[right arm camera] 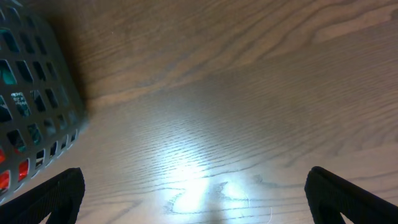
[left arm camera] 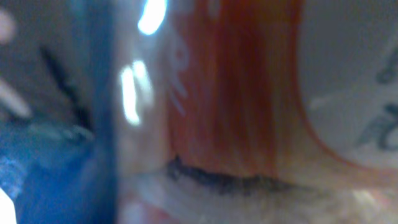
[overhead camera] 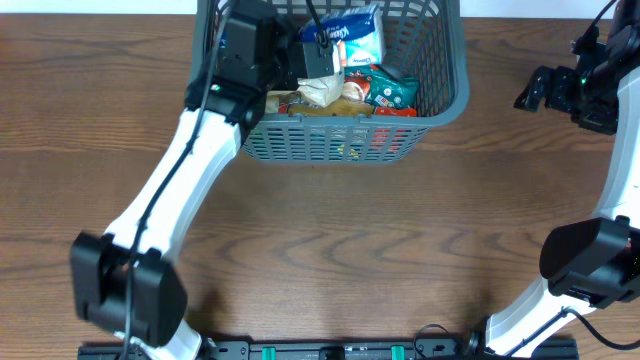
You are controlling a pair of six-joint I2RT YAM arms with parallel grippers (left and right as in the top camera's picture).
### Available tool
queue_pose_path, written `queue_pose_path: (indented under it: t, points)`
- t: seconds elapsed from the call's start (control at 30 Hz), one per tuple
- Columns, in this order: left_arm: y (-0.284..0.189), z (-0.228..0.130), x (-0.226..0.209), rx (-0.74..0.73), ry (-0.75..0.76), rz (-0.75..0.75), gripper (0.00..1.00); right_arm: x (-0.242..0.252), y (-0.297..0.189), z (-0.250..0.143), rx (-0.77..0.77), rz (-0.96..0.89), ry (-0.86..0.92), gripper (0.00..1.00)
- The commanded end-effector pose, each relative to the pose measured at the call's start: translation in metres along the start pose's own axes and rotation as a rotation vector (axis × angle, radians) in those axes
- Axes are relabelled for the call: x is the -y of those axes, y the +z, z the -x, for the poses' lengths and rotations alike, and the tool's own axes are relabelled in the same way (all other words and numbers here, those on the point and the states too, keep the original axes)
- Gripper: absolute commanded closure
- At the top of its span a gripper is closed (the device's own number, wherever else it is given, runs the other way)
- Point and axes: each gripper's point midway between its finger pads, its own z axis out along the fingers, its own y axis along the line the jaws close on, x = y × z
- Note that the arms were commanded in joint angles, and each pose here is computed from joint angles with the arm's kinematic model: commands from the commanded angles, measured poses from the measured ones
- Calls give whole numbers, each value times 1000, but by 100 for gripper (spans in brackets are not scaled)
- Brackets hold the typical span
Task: Pack container
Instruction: 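Raise the multi-pack over the basket rim with the left gripper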
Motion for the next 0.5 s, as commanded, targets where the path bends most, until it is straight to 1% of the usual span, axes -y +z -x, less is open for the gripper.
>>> queue_pose_path:
  t: [0.0, 0.13, 0.3, 0.33, 0.37, 0.4, 0.43, 0.47]
  points:
    - [14, -12, 0, -58, 39, -4, 94, -3, -5, -1, 11, 11, -21, 1]
    - [33, -27, 42, -103, 38, -141, 94, -3, -5, -1, 12, 11, -21, 1]
    - [40, -38, 75, -139, 37, -252, 94, -3, -5, 0, 13, 11, -22, 1]
    - [40, -39, 77, -143, 36, -261, 92, -3, -5, 0, 13, 11, -22, 1]
    - [40, -39, 77, -145, 26, -261, 85, -3, -5, 0, 13, 11, -22, 1]
    - [38, -38, 75, -143, 23, -253, 75, -3, -5, 0, 13, 11, -22, 1]
    - [36, -37, 69, -144, 15, -236, 69, -3, -5, 0, 15, 11, -22, 1]
    - [35, -35, 62, -149, 3, -209, 66, -3, -5, 1, 19, 11, -22, 1]
